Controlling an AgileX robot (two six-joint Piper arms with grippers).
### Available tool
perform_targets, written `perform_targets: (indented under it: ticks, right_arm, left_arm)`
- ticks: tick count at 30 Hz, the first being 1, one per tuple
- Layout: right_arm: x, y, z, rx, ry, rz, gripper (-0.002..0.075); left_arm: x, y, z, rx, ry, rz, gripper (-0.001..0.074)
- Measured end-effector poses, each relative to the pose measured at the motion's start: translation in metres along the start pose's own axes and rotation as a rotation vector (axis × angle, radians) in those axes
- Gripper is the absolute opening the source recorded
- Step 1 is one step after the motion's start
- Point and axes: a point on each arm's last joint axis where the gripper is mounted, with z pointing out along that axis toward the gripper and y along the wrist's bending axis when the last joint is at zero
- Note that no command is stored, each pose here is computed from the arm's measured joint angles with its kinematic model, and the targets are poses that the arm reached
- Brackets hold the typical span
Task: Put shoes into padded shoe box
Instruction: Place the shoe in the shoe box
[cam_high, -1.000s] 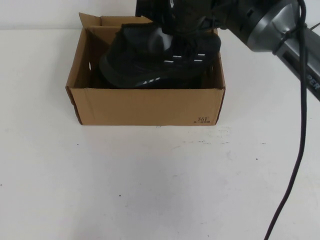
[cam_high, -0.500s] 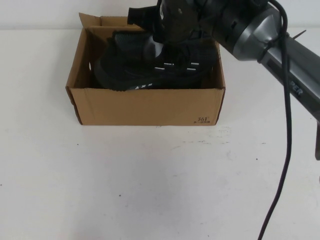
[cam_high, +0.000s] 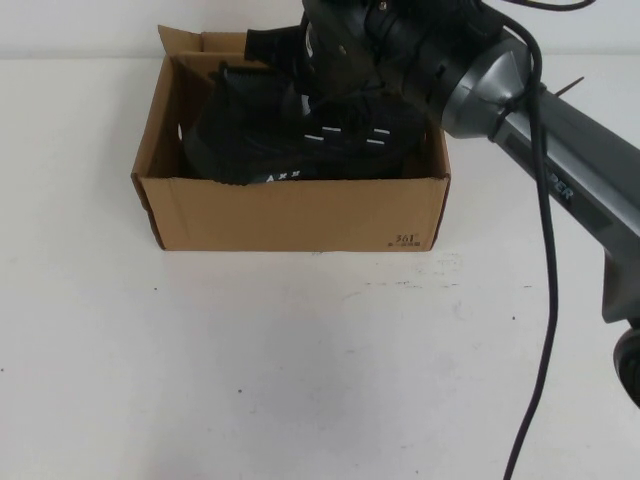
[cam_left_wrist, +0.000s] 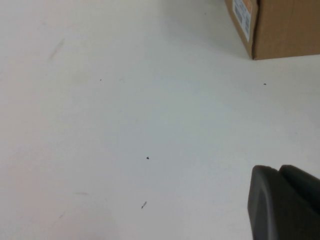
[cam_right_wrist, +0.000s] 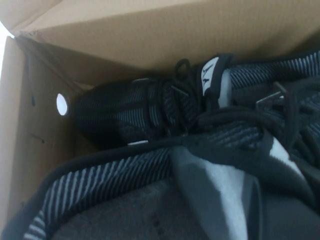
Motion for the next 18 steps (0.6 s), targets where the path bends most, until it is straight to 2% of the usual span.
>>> perform_targets:
  ticks: [7,18]
  right_arm:
    - [-0.017,0.001,-0.019,-0.026,-0.085,0.013,-0.0003]
    - [-0.018,0.003,-0.02,-0.06,-0.095,0.052,-0.0003]
  left_arm:
    - [0.0,0.0,0.0,0.0,0.0,0.0,-0.0004]
    - [0.0,0.0,0.0,0.0,0.0,0.0,-0.0004]
